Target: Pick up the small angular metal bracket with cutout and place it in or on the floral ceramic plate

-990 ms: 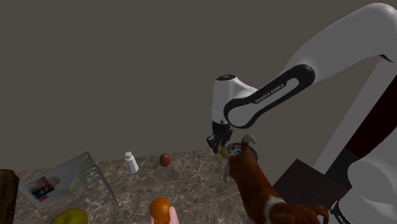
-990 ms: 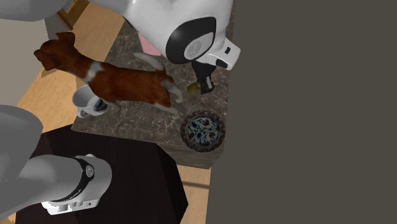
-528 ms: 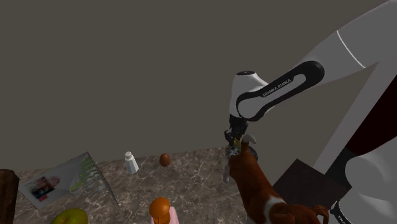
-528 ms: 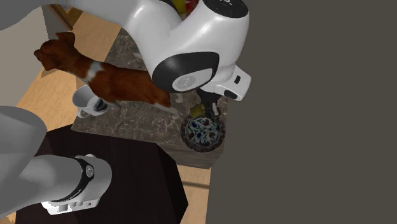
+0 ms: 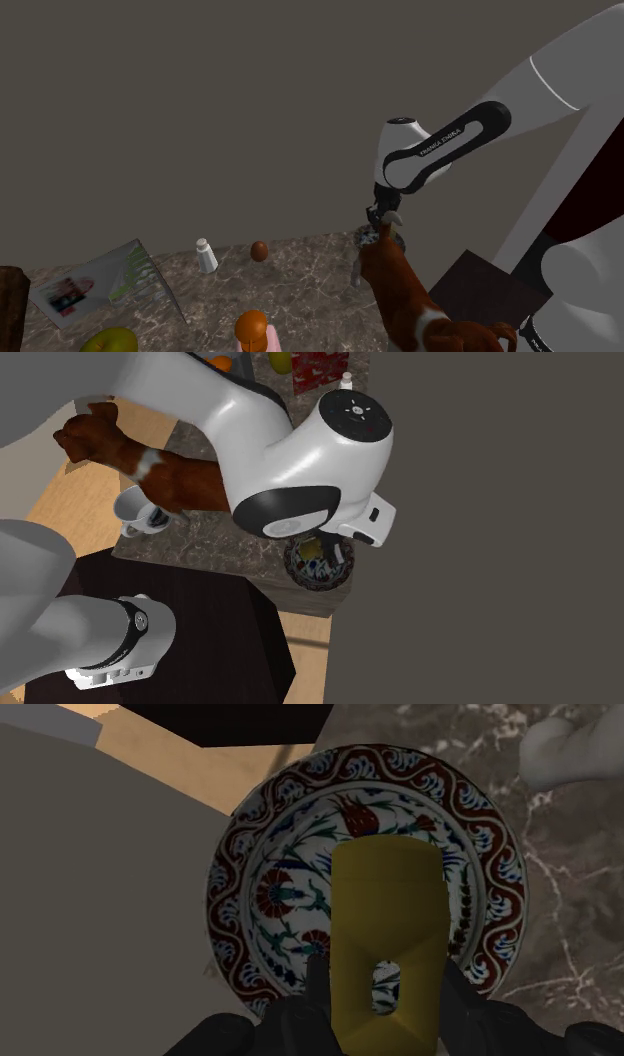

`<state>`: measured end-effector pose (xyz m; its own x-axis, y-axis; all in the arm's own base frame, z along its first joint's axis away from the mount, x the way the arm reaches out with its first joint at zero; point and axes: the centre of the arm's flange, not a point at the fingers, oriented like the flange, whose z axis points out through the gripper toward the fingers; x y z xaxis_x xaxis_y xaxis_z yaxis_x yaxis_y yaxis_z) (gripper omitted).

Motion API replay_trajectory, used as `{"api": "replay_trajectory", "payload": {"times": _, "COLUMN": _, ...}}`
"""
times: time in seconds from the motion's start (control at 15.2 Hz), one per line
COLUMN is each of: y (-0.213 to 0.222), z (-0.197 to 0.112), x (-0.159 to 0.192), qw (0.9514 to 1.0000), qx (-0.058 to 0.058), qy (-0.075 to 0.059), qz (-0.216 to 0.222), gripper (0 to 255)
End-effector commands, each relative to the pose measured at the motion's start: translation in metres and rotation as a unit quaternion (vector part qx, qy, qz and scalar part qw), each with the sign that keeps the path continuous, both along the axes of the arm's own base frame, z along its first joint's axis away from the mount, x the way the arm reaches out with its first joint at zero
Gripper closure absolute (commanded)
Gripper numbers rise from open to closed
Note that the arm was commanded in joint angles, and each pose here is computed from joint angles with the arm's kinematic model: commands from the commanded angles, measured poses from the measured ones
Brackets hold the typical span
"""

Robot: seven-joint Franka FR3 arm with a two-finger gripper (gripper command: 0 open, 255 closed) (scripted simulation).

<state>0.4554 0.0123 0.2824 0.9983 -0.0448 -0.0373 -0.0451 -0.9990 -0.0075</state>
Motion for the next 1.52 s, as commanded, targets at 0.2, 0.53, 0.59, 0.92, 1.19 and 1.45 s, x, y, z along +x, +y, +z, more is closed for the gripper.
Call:
{"api": "replay_trajectory", "payload": {"times": 0.2, "y": 0.0, "z": -0.026, "x": 0.0, "qw": 1.0, "qx": 0.0, "qy": 0.0, "qz": 0.0, "gripper": 255}}
{"api": "replay_trajectory", "payload": {"times": 0.53, "y": 0.0, "z": -0.053, "x": 0.0, "qw": 1.0, "qx": 0.0, "qy": 0.0, "qz": 0.0, "gripper": 255}}
{"api": "replay_trajectory", "payload": {"times": 0.59, "y": 0.0, "z": -0.059, "x": 0.0, "qw": 1.0, "qx": 0.0, "qy": 0.0, "qz": 0.0, "gripper": 255}}
{"api": "replay_trajectory", "payload": {"times": 0.92, "y": 0.0, "z": -0.059, "x": 0.0, "qw": 1.0, "qx": 0.0, "qy": 0.0, "qz": 0.0, "gripper": 255}}
{"api": "replay_trajectory", "payload": {"times": 1.19, "y": 0.0, "z": -0.059, "x": 0.0, "qw": 1.0, "qx": 0.0, "qy": 0.0, "qz": 0.0, "gripper": 0}}
{"api": "replay_trajectory", "payload": {"times": 1.45, "y": 0.0, "z": -0.059, "x": 0.0, "qw": 1.0, "qx": 0.0, "qy": 0.0, "qz": 0.0, "gripper": 0}}
